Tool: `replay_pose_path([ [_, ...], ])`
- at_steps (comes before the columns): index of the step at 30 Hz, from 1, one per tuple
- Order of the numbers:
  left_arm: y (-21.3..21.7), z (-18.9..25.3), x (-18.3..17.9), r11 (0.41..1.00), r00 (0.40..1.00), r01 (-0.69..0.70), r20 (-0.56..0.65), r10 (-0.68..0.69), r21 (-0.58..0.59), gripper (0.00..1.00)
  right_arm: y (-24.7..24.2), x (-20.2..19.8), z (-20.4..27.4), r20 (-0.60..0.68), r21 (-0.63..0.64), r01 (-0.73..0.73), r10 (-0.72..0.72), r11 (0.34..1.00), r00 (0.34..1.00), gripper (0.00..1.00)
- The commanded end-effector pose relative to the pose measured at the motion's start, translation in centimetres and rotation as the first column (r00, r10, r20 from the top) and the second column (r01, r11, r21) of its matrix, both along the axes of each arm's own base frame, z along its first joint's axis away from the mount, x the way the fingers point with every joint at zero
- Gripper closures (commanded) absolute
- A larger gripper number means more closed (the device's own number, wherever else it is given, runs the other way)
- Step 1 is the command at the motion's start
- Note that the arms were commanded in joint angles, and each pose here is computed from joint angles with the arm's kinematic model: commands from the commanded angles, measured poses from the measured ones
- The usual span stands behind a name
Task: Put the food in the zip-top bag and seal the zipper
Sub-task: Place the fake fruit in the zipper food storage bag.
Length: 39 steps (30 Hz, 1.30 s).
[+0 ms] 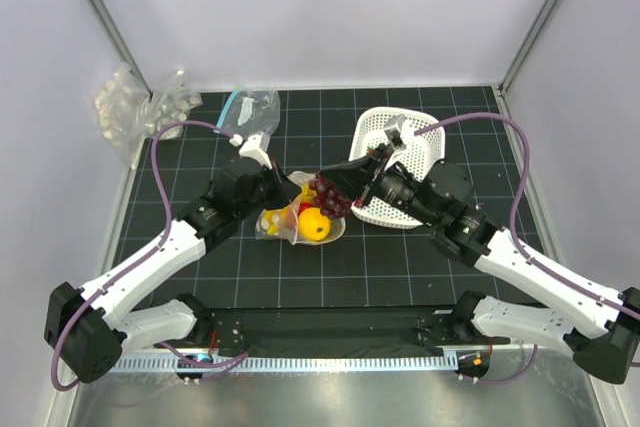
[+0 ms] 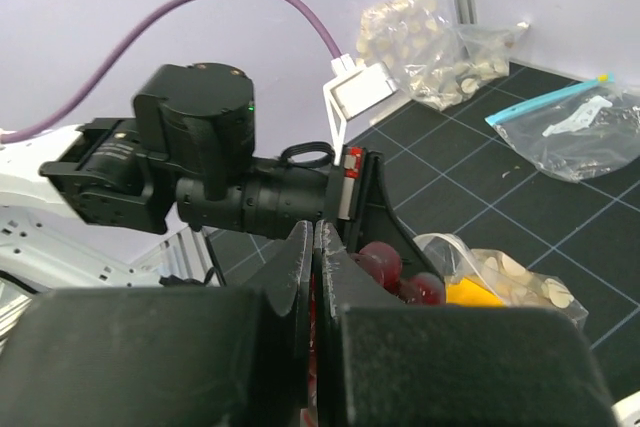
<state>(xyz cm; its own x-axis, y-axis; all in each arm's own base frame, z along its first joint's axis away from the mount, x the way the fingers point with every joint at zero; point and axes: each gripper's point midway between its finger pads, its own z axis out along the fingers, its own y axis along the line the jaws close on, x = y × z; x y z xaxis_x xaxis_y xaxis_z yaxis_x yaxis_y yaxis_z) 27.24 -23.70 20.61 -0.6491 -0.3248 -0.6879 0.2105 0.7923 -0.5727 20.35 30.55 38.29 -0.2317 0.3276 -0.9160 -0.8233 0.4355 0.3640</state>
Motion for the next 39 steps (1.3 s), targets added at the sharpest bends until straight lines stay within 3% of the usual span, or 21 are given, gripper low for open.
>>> replay_pose_path([
  [1, -0.7, 2.5, 0.3, 0.998, 0.998, 0.013, 0.057, -0.01, -0.058, 0.98, 0.1, 0.3, 2.7, 0.09, 0.077, 0.012, -0.019, 0.997, 0.996, 0.99],
  [20, 0.9, 3.7, 0.2, 0.996, 0.993, -0.051, 0.099, 0.057, -0.068, 0.94, 3.2, 2.0, -2.1, 0.019, 0.014, -0.005, 0.005, 1.0, 1.0, 0.99],
  [31, 2.8, 3.2, 0.9, 0.986, 0.989, -0.127, 0.068, 0.135, -0.107, 0.95, 4.8, 4.3, -6.9, -0.004, -0.19, 0.04, -0.041, 0.981, 0.999, 0.99],
  [39, 3.7, 3.7, 0.8, 0.978, 0.988, -0.134, 0.06, 0.145, -0.161, 0.94, 6.5, 3.6, -9.6, -0.008, -0.271, -0.058, 0.058, 0.961, 0.998, 0.99],
])
